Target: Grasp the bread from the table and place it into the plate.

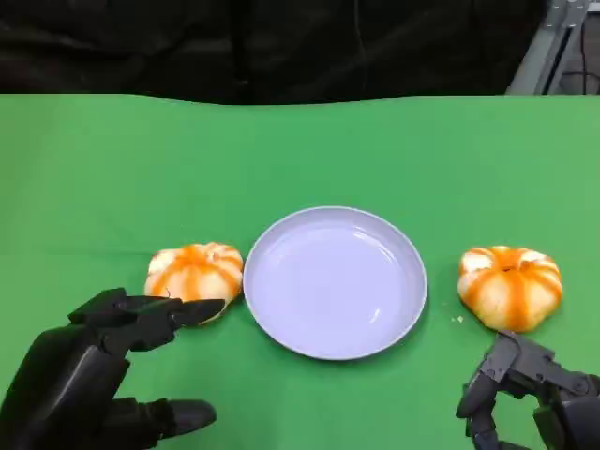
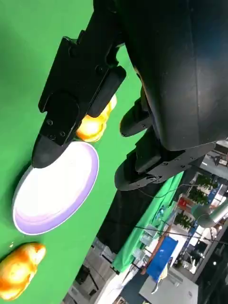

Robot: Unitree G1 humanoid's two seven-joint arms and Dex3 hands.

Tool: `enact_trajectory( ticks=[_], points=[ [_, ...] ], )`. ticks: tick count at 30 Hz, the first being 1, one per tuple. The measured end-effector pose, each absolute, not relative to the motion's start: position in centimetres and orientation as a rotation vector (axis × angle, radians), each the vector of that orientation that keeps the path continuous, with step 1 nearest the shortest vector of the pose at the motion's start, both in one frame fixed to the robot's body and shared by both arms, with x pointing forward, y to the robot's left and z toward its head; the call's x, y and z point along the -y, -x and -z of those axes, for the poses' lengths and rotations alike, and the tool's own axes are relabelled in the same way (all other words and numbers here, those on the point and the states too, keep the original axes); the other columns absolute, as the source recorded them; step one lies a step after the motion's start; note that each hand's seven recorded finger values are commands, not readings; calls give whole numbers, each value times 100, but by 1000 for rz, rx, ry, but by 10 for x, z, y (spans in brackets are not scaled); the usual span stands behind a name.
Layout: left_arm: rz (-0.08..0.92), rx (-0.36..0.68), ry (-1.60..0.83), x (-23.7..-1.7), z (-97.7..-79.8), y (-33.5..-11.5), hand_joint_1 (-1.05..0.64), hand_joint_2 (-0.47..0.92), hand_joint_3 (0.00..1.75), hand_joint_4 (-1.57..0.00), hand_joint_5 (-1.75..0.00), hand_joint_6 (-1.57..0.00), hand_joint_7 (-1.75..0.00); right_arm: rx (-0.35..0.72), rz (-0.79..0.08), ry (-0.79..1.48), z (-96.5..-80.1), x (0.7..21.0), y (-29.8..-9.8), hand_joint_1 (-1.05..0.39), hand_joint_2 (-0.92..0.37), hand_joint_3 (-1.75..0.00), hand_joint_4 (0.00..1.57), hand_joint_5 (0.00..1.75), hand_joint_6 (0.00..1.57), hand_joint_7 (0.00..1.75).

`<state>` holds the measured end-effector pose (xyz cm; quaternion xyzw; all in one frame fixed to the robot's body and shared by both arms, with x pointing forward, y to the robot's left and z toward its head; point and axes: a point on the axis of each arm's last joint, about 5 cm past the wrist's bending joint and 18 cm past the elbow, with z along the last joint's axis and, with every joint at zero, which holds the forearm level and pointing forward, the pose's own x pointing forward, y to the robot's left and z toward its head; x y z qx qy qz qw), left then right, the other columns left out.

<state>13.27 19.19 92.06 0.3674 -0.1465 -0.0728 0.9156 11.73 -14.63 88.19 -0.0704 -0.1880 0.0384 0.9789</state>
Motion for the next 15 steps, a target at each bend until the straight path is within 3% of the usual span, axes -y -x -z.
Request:
enact_trajectory(
  ticks=[15],
  points=[
    [151,307,-755,-192,-921,-133,-68,89,0,-30,-58,-72,-3,379,-77,142,-882,146,-117,-11,-49,-123,83,175,76,155]
  ],
)
